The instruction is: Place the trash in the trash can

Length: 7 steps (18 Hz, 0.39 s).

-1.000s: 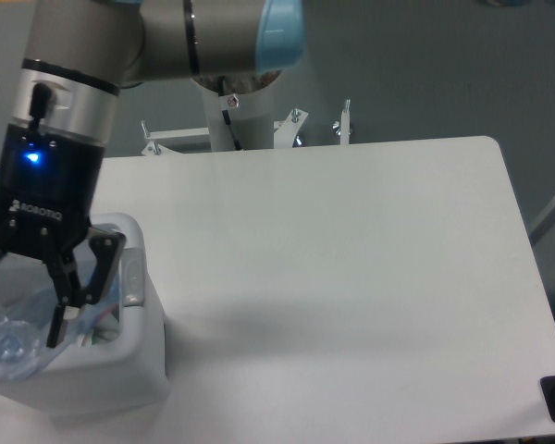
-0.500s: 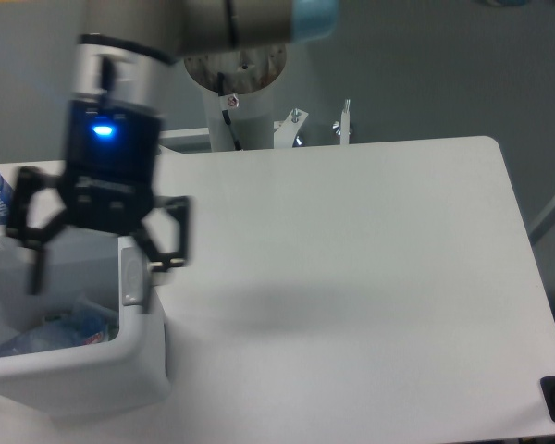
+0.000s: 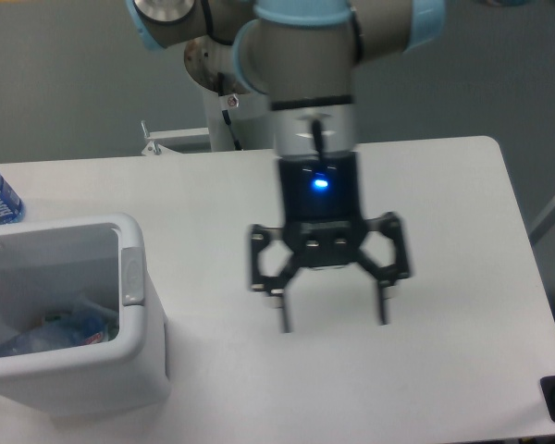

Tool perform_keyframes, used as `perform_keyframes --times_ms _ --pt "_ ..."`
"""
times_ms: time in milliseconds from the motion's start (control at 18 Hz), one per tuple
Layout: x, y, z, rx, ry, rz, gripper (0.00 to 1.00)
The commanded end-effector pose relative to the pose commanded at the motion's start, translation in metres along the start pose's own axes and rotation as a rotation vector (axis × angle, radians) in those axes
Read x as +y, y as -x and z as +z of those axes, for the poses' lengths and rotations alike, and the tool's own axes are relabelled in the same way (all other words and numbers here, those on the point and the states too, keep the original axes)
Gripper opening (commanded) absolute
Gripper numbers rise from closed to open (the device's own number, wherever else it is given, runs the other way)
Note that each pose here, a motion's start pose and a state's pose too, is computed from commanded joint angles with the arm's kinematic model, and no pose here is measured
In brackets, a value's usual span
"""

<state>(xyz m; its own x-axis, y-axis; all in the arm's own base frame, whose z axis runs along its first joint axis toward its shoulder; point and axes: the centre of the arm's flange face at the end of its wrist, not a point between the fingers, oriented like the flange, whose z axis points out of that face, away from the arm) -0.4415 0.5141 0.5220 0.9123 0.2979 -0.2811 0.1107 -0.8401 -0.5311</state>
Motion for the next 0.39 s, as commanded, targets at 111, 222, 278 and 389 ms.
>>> perform_keyframes --times_ms 111,222,278,389 --pt "0.025 0.027 -0.004 -0.005 0.075 0.069 1.00" --pt "0.042 0.031 0.003 0.025 0.174 0.177 1.00" --pt "0.049 0.034 0.005 0.026 0.214 0.220 1.00" --pt "0.051 0.039 0.003 0.001 0.234 0.232 1.00"
